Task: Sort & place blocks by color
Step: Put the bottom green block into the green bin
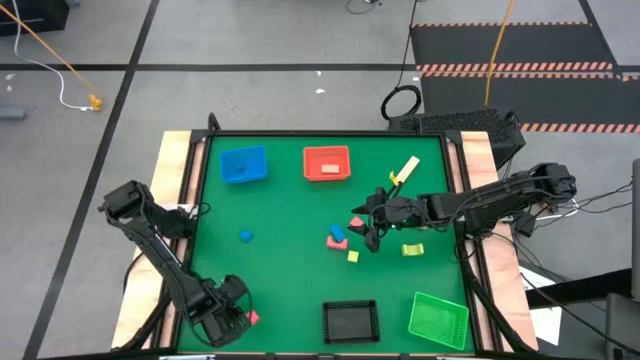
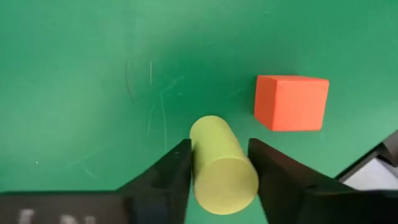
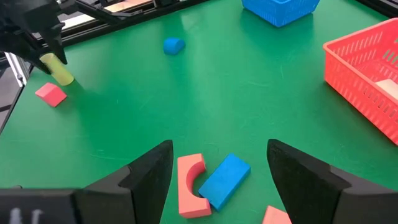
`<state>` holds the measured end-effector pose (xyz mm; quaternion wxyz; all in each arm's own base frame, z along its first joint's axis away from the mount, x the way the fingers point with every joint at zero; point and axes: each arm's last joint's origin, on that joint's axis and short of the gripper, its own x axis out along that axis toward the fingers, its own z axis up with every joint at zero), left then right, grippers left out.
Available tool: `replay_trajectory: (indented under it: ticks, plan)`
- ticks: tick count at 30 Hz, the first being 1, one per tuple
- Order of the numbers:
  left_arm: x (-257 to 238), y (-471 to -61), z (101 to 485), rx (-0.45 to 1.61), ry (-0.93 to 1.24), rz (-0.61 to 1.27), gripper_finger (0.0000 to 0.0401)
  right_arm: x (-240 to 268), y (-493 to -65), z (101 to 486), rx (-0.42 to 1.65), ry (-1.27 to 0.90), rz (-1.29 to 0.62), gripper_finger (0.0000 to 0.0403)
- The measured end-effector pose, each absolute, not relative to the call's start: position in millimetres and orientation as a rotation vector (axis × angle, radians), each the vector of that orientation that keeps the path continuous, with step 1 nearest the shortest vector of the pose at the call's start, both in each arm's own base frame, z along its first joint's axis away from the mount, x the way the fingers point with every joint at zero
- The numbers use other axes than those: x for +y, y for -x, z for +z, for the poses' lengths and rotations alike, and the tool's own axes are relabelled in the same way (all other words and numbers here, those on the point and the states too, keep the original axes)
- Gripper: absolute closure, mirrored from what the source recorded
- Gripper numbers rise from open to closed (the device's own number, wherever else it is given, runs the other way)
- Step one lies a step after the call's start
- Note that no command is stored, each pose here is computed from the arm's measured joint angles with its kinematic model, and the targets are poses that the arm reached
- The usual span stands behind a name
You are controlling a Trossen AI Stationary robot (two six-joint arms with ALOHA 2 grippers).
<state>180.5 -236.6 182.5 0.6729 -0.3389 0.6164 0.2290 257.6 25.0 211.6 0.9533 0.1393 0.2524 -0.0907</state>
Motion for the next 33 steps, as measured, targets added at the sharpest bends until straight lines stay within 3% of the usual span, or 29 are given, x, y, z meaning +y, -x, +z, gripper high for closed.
replay_trajectory:
  ticks: [2,14,22,29,33]
  plan:
    - [-236,-181,183,1.410,0.760,0.497,0.0275,25,-258,212,0.513,-0.283,-0.184,0.0151]
    - [-199,-189,202,1.409,0.611,0.519,0.0275,25,-258,212,0.513,-0.283,-0.185,0.0151]
    - [-162,-228,233,1.004,0.495,0.394,0.0275,25,-258,212,0.513,-0.282,-0.185,0.0151]
    - [-174,-264,253,0.577,0.323,0.229,0.0275,25,-258,212,0.500,-0.286,-0.186,0.0151]
    - [-185,-275,256,0.432,0.167,0.211,0.0275,26,-263,221,0.394,-0.436,-0.179,0.0151]
